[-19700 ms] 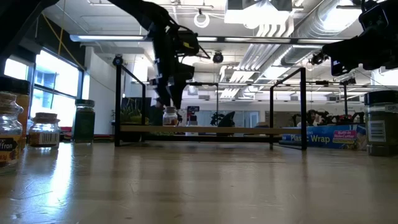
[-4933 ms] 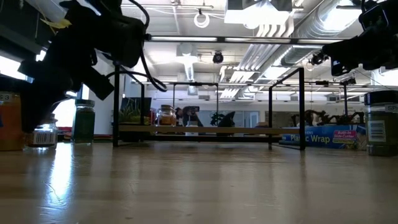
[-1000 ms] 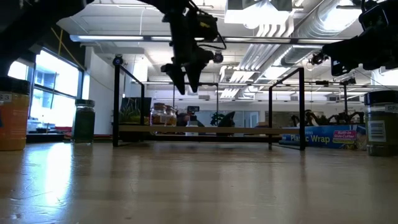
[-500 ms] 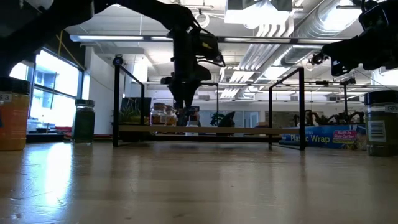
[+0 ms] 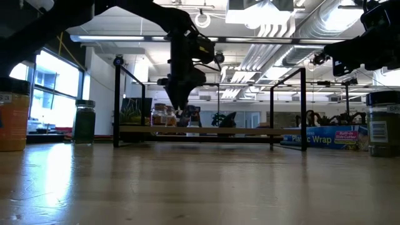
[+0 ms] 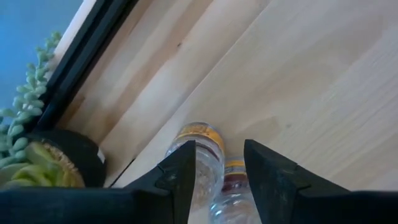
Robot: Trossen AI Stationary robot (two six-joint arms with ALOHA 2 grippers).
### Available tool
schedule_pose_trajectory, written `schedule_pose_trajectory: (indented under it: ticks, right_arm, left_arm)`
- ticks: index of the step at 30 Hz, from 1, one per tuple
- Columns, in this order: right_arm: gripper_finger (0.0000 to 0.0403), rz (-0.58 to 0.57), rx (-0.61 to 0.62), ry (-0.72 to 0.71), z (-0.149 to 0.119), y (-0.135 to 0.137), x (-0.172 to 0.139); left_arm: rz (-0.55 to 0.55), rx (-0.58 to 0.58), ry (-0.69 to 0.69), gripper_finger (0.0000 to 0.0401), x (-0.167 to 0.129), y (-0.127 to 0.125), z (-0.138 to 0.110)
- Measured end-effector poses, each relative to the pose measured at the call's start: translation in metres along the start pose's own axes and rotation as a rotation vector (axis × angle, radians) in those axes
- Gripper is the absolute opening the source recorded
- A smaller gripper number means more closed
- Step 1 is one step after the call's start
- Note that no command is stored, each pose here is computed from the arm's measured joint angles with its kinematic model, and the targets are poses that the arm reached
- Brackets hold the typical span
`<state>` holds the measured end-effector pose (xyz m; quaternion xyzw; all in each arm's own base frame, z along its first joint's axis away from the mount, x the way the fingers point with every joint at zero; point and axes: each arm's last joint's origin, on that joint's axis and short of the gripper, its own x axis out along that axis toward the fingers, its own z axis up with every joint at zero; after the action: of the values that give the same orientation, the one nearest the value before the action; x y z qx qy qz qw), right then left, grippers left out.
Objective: Shelf spices
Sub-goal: Adjust the brown seasoning bottles on the shelf
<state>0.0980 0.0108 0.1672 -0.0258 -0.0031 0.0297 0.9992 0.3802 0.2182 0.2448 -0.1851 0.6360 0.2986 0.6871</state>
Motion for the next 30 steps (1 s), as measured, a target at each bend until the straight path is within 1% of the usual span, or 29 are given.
schedule_pose_trajectory:
  ticks: [3,9,14,16,18,20,22,25,30]
  right_arm:
    - [0.0,0.0,0.0,0.0,0.0,0.0,0.0]
    - [0.0,0.001,0.0,0.0,0.0,0.0,0.0]
    - [0.0,0.0,0.0,0.0,0.0,0.0,0.0]
    - [0.0,0.001,0.0,0.0,0.0,0.0,0.0]
    - [0.0,0.0,0.0,0.0,0.0,0.0,0.0]
    - [0.0,0.0,0.0,0.0,0.0,0.0,0.0]
    - [0.0,0.001,0.0,0.0,0.0,0.0,0.0]
    - [0.0,0.0,0.0,0.0,0.0,0.0,0.0]
    - [0.0,0.001,0.0,0.0,0.0,0.0,0.0]
  left_arm:
    - [0.029,0.014,0.002,0.0124,0.0,0.001,-0.001]
    - [0.033,0.013,0.006,0.0117,0.0,0.002,-0.001]
    - [-0.003,0.023,-0.031,0.0117,-0.014,-0.005,-0.003]
    - [-0.062,0.089,-0.035,0.0117,-0.018,-0.016,-0.004]
    - [-0.111,0.181,-0.027,0.0114,-0.018,-0.029,-0.007]
    - [-0.108,0.252,-0.009,0.0107,-0.015,-0.039,-0.011]
    - [-0.082,0.299,0.025,0.0097,-0.009,-0.046,-0.017]
    - [-0.037,0.318,0.065,0.0081,-0.001,-0.048,-0.022]
    - [-0.028,0.324,0.103,0.0063,0.009,-0.048,-0.026]
